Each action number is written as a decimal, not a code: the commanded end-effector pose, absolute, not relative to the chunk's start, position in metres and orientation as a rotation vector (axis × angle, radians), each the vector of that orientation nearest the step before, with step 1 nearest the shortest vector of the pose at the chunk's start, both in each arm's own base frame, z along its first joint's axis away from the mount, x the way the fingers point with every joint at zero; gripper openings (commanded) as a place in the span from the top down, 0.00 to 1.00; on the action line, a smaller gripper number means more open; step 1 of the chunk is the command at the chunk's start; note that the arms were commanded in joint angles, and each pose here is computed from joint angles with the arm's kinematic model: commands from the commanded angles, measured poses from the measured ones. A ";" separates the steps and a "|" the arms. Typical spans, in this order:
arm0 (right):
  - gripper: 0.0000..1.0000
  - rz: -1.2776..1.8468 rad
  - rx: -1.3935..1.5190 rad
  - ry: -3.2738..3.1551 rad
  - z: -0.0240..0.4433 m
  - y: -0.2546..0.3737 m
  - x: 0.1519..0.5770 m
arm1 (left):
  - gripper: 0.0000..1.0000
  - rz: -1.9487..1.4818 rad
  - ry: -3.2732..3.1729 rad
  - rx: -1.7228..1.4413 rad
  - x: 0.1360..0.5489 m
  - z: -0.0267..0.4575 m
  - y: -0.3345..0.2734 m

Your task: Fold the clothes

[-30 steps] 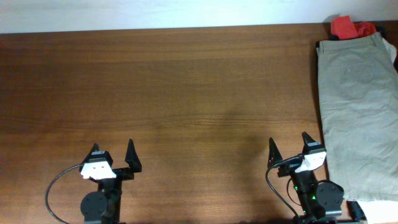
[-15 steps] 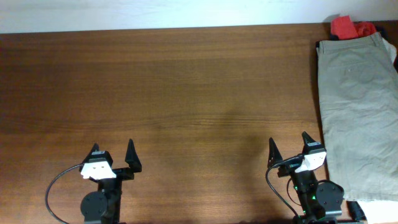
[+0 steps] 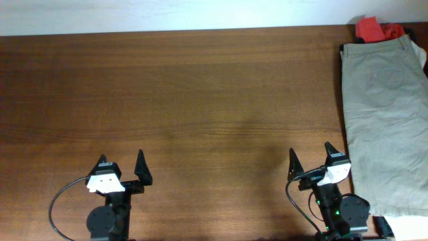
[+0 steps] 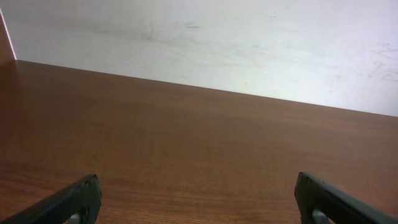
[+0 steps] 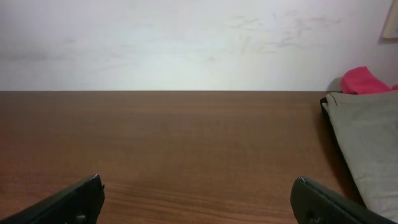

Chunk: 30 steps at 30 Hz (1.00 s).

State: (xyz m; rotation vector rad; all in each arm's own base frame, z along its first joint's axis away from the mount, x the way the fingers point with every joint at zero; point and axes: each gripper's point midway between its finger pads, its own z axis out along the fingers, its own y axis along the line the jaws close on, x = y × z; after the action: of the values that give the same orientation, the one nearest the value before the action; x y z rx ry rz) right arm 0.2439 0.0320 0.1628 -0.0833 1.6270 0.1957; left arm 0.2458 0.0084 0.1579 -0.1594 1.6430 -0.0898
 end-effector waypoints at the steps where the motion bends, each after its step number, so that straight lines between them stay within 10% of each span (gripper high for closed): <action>1: 0.01 0.305 -0.195 1.586 0.170 0.056 0.239 | 0.01 -0.075 1.650 -0.147 0.246 0.155 0.008; 4: 0.01 0.929 -0.653 1.540 0.169 0.147 0.168 | 0.01 -0.075 1.650 -0.147 0.246 0.155 0.008; 13: 0.01 0.777 -0.511 1.122 0.285 0.124 0.169 | 0.01 -0.074 1.650 -0.147 0.246 0.155 0.008; 30: 0.01 -0.495 -0.104 1.970 0.344 -0.056 0.455 | 0.01 -0.075 1.650 -0.147 0.246 0.155 0.008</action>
State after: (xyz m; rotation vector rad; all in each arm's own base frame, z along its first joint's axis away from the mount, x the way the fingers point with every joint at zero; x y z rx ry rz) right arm 0.4399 -0.0151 0.3363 -0.1808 1.9191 -0.2855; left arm 0.2460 0.0090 0.1566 -0.1621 1.6484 -0.0858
